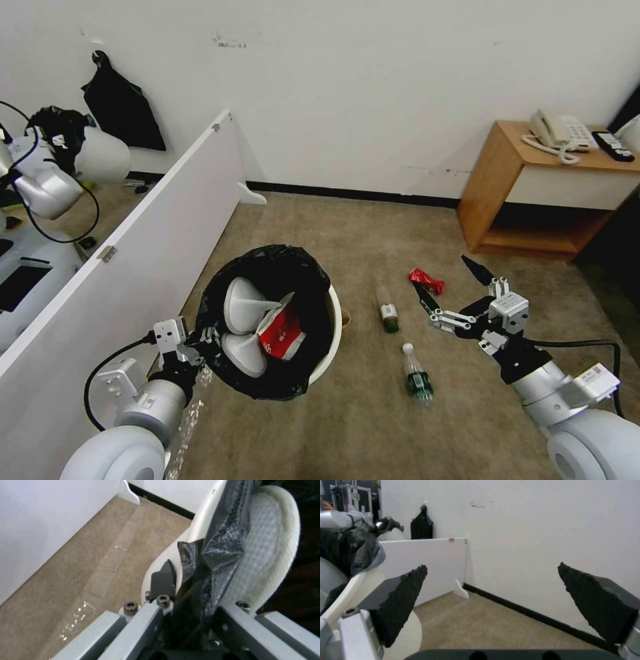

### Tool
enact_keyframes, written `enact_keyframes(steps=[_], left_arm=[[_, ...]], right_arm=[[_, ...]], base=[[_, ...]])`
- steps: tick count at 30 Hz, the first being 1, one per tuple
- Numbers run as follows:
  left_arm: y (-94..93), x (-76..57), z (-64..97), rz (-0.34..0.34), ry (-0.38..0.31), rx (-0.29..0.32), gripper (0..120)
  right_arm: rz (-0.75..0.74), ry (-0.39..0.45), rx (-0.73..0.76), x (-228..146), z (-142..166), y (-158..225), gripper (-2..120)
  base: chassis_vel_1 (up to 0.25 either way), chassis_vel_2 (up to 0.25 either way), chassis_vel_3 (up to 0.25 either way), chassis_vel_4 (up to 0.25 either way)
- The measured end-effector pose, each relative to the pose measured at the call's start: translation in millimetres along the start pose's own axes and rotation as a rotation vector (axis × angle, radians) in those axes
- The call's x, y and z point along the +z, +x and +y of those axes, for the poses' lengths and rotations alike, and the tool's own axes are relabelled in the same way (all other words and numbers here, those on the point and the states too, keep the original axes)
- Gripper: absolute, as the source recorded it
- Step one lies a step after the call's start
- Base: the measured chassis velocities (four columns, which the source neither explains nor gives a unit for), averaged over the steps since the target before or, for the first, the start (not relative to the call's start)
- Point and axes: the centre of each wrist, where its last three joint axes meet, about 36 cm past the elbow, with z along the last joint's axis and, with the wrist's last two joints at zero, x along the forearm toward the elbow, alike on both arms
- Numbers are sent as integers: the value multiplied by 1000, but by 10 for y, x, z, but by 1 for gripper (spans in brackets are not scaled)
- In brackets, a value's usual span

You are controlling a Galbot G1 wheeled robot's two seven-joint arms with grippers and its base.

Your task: Pick up the trash bin, then pick up the garbage from the floor and place it into the trash bin.

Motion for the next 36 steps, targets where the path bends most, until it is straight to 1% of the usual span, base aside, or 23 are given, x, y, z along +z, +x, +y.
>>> enact_keyframes(steps=[4, 15, 19, 25, 28, 31, 33, 34, 36], left_arm=[[-1, 4, -2, -1, 1, -1, 1], [-14, 16, 0, -1, 0, -8, 1], [-26, 13, 3, -1, -3, -16, 1], [-61, 24, -31, 8, -6, -26, 1], [-127, 18, -68, 10, -9, -34, 1], [-153, 12, -71, 10, -13, -35, 1], [-218, -1, -59, 7, -22, -50, 1], [-218, -1, -59, 7, -22, -50, 1], [-281, -22, -48, 7, -20, -59, 1]], right_arm=[[-2, -6, -3, 21, 4, 19, 100], [34, -13, -3, 144, -19, 79, 100], [50, -23, 5, 198, -66, 63, 100], [113, -37, 28, 351, -180, 52, 100], [161, -49, 53, 442, -266, 38, 100], [179, -58, 65, 458, -290, 34, 100], [218, -86, 87, 500, -345, 11, 100], [218, -86, 87, 500, -345, 11, 100], [249, -90, 92, 517, -418, -18, 100]], base=[[-103, 68, 66, -104], [0, 0, 0, 0], [0, 0, 0, 0], [0, 0, 0, 0], [0, 0, 0, 0], [0, 0, 0, 0], [0, 0, 0, 0], [0, 0, 0, 0], [0, 0, 0, 0]])
